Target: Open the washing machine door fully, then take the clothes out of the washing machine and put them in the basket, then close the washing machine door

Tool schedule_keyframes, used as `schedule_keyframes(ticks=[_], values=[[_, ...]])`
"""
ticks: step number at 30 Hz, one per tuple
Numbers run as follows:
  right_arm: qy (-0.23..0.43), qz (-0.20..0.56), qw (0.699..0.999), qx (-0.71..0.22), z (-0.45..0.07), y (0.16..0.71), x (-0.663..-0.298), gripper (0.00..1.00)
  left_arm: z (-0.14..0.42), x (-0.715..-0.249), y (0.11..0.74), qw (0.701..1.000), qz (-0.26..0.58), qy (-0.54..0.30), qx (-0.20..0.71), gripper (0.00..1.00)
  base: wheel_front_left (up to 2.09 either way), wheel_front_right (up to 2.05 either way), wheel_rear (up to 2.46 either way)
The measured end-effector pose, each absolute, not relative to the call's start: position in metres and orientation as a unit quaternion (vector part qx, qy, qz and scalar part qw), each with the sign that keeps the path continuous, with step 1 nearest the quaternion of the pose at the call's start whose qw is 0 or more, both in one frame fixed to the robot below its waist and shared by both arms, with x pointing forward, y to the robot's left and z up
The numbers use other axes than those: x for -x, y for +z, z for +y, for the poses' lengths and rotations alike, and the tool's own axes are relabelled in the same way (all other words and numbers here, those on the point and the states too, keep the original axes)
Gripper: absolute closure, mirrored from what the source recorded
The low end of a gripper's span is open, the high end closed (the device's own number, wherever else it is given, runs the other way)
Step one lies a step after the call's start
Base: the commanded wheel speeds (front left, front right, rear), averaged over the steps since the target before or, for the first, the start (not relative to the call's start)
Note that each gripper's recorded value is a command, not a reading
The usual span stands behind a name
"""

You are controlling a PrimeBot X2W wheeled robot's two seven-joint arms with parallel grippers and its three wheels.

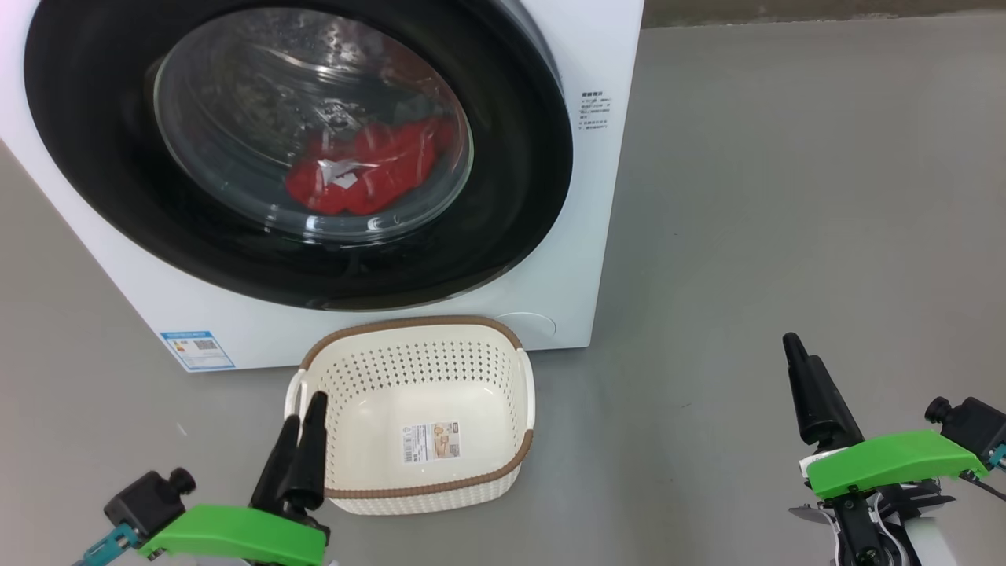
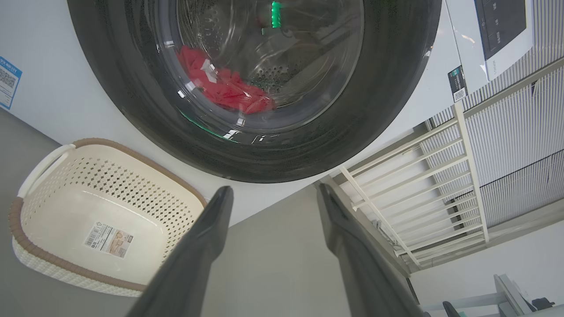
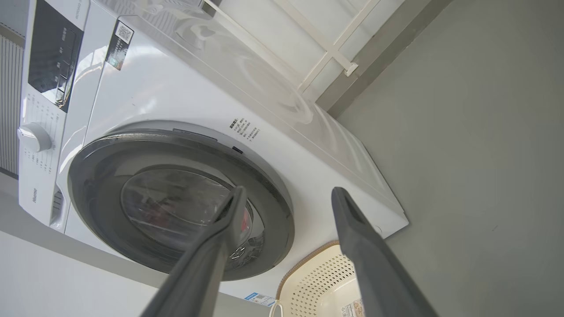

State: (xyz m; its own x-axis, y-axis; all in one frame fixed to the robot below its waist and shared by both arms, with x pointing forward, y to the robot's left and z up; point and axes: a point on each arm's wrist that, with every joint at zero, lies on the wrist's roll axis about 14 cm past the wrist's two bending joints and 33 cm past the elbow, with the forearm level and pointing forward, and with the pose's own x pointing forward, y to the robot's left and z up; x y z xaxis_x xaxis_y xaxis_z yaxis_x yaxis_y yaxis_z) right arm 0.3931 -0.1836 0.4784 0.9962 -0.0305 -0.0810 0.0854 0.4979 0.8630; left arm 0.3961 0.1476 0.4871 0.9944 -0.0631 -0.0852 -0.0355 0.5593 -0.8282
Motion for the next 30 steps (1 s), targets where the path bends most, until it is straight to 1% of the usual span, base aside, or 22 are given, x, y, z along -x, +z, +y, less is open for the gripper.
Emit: schedule_keyframes(ticks=[14, 22, 30], values=[[-0.022, 0.011, 0.910, -0.413, -0.185, 0.490, -0.398, 0.00, 0.140, -0.403, 0.503, 0.925, 0.029, -0.023, 0.379, 0.00, 0.00, 0.00, 0.00], [-0.012, 0.004, 0.934, -0.357, -0.182, 0.494, -0.401, 0.00, 0.135, -0.404, 0.505, 0.940, 0.023, -0.029, 0.338, 0.00, 0.00, 0.00, 0.00], [0.001, -0.017, 0.949, -0.315, -0.180, 0.508, -0.410, 0.00, 0.131, -0.413, 0.516, 0.953, 0.003, -0.038, 0.300, 0.00, 0.00, 0.00, 0.00]])
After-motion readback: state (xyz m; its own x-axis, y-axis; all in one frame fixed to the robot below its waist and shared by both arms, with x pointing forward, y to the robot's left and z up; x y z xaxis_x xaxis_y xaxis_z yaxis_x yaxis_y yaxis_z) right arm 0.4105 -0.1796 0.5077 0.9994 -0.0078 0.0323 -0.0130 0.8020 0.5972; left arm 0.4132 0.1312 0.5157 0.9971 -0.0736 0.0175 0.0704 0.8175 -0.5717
